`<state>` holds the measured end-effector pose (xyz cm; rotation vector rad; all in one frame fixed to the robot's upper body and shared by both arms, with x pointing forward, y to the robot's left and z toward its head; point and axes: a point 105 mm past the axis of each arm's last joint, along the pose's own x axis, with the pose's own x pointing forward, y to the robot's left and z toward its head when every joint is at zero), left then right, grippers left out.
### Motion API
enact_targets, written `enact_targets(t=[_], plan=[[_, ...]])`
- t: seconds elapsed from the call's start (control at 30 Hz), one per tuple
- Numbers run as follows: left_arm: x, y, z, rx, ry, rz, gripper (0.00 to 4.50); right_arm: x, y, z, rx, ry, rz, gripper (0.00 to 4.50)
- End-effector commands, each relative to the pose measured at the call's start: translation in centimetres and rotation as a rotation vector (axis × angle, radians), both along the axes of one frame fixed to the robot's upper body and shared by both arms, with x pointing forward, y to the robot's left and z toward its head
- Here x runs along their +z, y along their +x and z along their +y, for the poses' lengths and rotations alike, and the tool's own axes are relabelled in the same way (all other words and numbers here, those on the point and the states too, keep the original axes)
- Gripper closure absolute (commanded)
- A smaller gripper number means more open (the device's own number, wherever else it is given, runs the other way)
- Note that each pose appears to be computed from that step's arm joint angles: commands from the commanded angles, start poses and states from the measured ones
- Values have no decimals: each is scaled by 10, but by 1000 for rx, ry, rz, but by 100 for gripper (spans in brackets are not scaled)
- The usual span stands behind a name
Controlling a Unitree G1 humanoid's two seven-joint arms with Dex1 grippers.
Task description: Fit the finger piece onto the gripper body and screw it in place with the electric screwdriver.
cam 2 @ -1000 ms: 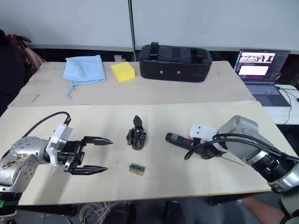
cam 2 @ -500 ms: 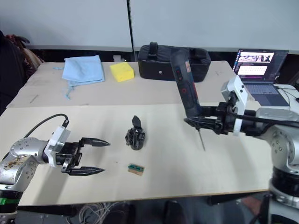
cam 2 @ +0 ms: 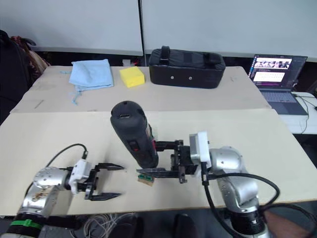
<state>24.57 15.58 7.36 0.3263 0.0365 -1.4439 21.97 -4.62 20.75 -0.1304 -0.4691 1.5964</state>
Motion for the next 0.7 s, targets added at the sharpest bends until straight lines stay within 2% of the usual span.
enact_targets(t=[0.03,0.23,0.43,0.7], plan=[[2,3,-10,-25,22,-48,0,8,0,4,47,42,-43,259],[-8,10,-27,-3,49,-42,0,-1,6,12,63,41,-5,259],[-9,1,-44,-49,12,5,0,-9,8,13,69,36,1,259],[-9,3,-48,-51,3,33,0,-14,13,13,53,16,4,259]])
